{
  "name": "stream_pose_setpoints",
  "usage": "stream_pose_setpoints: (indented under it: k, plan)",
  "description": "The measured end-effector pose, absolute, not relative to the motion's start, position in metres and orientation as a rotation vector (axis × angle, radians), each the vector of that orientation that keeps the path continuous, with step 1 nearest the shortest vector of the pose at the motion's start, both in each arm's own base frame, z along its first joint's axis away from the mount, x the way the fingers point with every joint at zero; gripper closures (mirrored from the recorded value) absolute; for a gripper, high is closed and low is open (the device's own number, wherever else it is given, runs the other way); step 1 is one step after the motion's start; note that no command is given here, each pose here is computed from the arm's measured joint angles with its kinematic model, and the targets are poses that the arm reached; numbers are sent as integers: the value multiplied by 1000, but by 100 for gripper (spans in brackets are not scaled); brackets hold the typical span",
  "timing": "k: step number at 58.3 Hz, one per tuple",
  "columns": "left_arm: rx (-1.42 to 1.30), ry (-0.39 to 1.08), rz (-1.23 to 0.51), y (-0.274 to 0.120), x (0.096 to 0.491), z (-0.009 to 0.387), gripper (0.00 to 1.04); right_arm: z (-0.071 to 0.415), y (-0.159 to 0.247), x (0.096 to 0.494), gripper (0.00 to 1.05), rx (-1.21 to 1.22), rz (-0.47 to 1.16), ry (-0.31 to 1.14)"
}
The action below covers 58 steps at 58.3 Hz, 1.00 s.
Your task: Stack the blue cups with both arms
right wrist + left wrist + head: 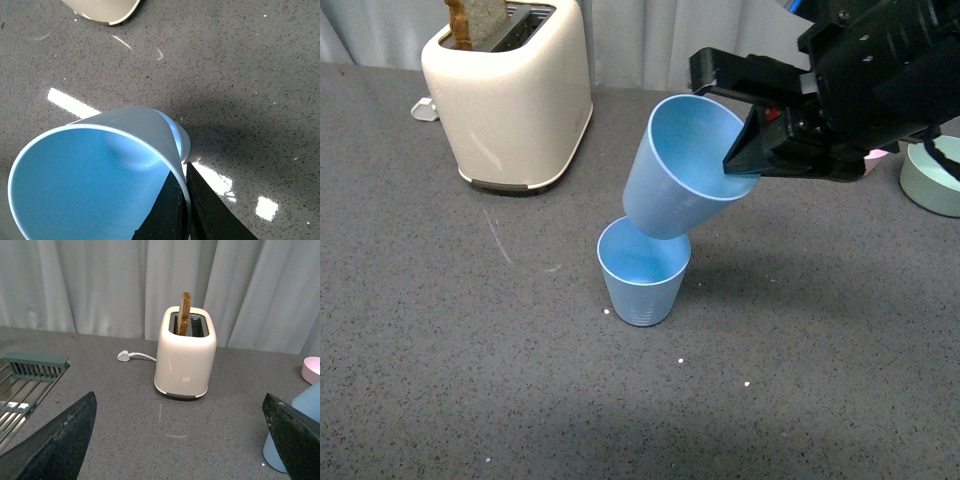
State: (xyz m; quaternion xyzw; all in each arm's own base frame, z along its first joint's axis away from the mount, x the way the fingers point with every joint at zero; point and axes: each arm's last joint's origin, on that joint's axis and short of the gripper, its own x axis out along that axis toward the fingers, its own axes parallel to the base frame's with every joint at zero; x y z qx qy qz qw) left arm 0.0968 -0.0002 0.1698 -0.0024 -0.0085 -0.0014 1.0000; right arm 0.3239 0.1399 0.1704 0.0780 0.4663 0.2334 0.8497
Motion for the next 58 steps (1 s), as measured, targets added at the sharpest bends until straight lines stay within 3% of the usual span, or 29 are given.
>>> stream_pose_setpoints:
  k: [26,39,58]
  plan:
    - [-5,-17,-3,0,97,170,7,159,153,321,104,116,477,1023]
    - [-5,-17,-3,0,97,170,7,161,153,324,71,145,479,992]
    - [-5,-17,-3,0,97,170,7,177,139,321,17,115,396,816]
